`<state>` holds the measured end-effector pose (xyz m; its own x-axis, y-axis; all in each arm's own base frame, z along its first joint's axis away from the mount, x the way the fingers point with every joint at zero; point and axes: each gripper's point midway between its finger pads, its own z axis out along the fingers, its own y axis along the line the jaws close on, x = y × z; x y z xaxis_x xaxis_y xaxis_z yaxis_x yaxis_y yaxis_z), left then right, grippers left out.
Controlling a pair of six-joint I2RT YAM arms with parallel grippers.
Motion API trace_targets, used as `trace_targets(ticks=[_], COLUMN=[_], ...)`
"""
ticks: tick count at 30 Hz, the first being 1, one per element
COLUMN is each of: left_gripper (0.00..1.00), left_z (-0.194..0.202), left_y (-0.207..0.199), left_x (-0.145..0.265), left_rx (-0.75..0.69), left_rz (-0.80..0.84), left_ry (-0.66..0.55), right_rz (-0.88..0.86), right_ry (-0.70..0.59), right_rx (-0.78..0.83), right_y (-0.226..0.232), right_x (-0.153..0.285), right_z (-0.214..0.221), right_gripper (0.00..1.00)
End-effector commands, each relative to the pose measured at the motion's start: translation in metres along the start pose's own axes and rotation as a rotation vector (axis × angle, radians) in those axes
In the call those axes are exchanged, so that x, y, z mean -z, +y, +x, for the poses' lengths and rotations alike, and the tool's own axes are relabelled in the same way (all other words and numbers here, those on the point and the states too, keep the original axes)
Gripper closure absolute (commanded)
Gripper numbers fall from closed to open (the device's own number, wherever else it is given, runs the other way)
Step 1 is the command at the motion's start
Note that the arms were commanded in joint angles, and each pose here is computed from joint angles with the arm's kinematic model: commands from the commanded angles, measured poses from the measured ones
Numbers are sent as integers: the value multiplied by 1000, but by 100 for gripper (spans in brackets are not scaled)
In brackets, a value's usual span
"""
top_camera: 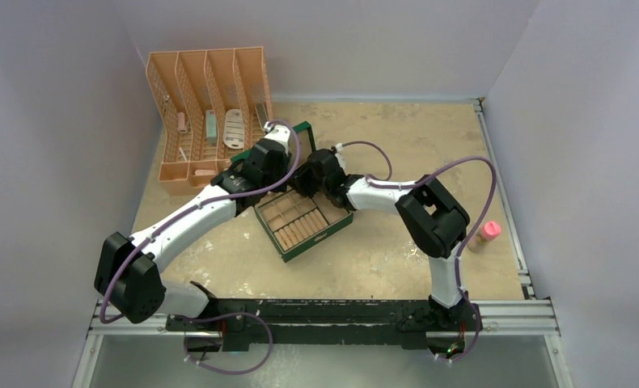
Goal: Organize the mixed jewelry
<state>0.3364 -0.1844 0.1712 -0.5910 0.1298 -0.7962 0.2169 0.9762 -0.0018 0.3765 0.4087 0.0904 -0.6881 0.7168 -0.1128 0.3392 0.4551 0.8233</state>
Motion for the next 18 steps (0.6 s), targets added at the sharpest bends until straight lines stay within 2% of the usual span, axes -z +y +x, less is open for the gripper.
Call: trace_targets(ticks=[1,8,14,18], left_gripper=[67,66,65,66], left_z=[-11,-5,8,11], left_y=[4,6,14,21], left_x=[6,3,-8,-16], left_rx=[7,-49,-149,-140], left_rz=[-26,-32,-77,-135], left_ry=[-29,-9,37,65], right_rz=[-12,-4,-23,-54], right_ry=[117,139,161,178], right_rx=[64,83,163,234], right_y=[-3,-12,-25,-36], right_x=[-4,-8,-4,1], right_z=[34,45,51,54], right_gripper=[68,68,85,95])
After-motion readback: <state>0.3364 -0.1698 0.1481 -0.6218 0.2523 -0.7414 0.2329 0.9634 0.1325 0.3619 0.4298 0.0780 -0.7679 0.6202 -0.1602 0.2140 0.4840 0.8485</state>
